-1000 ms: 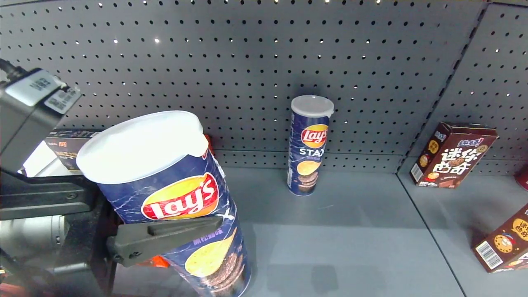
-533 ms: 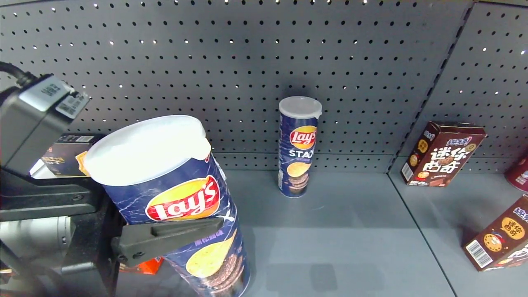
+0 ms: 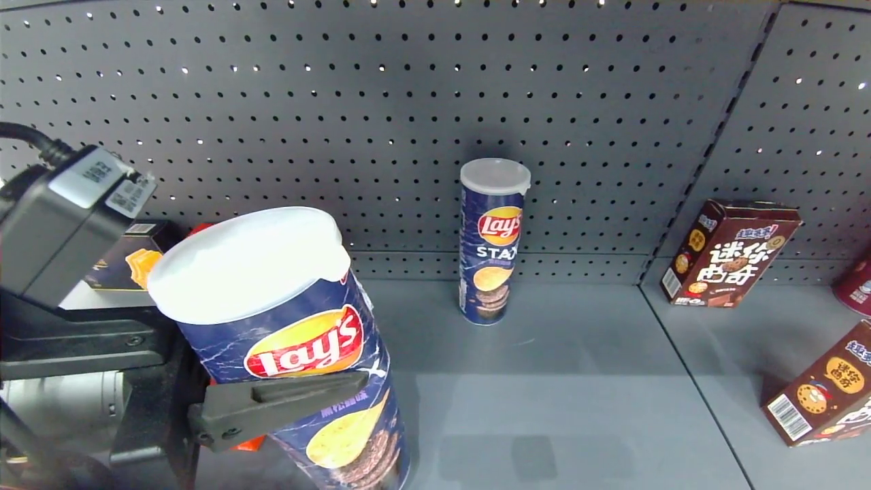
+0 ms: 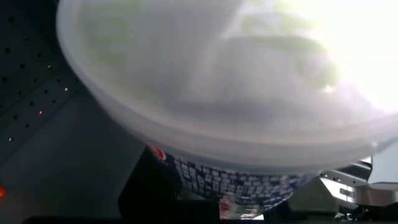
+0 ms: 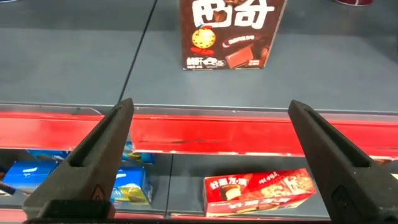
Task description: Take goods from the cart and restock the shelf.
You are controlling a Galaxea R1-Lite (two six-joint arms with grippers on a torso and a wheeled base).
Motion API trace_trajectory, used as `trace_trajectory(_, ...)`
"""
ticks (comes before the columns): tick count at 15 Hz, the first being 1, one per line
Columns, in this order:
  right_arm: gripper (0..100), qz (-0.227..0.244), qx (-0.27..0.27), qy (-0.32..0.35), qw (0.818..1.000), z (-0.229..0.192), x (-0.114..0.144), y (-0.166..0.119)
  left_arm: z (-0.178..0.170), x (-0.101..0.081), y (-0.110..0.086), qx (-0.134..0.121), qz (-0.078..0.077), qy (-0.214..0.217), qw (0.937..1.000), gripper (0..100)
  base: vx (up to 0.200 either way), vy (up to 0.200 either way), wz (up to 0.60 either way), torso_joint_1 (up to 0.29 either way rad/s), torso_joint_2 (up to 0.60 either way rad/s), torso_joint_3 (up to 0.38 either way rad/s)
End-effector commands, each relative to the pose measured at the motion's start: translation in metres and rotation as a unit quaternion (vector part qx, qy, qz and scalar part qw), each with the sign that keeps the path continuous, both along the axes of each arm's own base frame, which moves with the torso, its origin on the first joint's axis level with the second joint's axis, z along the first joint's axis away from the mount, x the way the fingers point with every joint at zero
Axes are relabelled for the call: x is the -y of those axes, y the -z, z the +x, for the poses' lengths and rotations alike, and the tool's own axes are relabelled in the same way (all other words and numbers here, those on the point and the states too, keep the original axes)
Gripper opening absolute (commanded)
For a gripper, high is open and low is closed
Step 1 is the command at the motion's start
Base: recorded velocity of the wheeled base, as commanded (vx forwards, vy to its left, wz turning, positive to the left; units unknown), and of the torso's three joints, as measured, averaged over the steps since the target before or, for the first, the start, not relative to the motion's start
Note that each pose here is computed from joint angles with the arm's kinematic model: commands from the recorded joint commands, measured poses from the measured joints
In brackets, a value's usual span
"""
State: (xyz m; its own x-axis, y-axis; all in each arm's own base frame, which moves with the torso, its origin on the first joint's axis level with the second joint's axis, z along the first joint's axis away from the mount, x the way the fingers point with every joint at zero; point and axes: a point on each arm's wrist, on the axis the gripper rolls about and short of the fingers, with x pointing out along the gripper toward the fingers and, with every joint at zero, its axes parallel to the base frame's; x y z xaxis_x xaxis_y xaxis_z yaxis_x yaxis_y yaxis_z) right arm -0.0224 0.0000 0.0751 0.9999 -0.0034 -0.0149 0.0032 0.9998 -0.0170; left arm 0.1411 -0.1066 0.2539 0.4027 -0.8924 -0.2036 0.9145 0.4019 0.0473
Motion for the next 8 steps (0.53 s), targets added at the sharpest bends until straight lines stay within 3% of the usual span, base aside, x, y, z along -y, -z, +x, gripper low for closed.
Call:
trace_trajectory(1, 100, -0.005, 0.000, 0.007, 1.000, 0.000, 0.000, 0.000, 0.000, 0.000, 0.001, -0.001, 0.001, -0.001, 1.0000, 0, 0.000, 0.000, 0.00, 0.000, 0.00, 0.000)
trace_trajectory(2, 100, -0.006, 0.003, 0.023, 1.000, 0.000, 0.001, -0.003, 0.000, 0.000, 0.003, -0.002, 0.002, -0.002, 1.0000, 0, 0.000, 0.000, 0.00, 0.000, 0.00, 0.000)
trace_trajectory(3, 100, 0.007, 0.039, 0.024, 0.999, -0.006, 0.001, -0.040, 0.001, 0.000, -0.001, 0.002, -0.002, -0.002, 1.0000, 0, 0.000, 0.000, 0.00, 0.000, 0.00, 0.000)
trace_trajectory(4, 100, 0.030, 0.000, 0.013, 0.999, 0.005, 0.002, -0.085, 0.001, 0.001, -0.003, 0.005, -0.004, -0.002, 1.0000, 0, 0.000, 0.000, 0.00, 0.000, 0.00, 0.000)
trace_trajectory(8, 100, 0.016, 0.030, -0.050, 0.998, -0.012, 0.002, -0.113, 0.001, 0.001, 0.000, 0.002, -0.001, -0.002, 1.0000, 0, 0.000, 0.000, 0.00, 0.000, 0.00, 0.000)
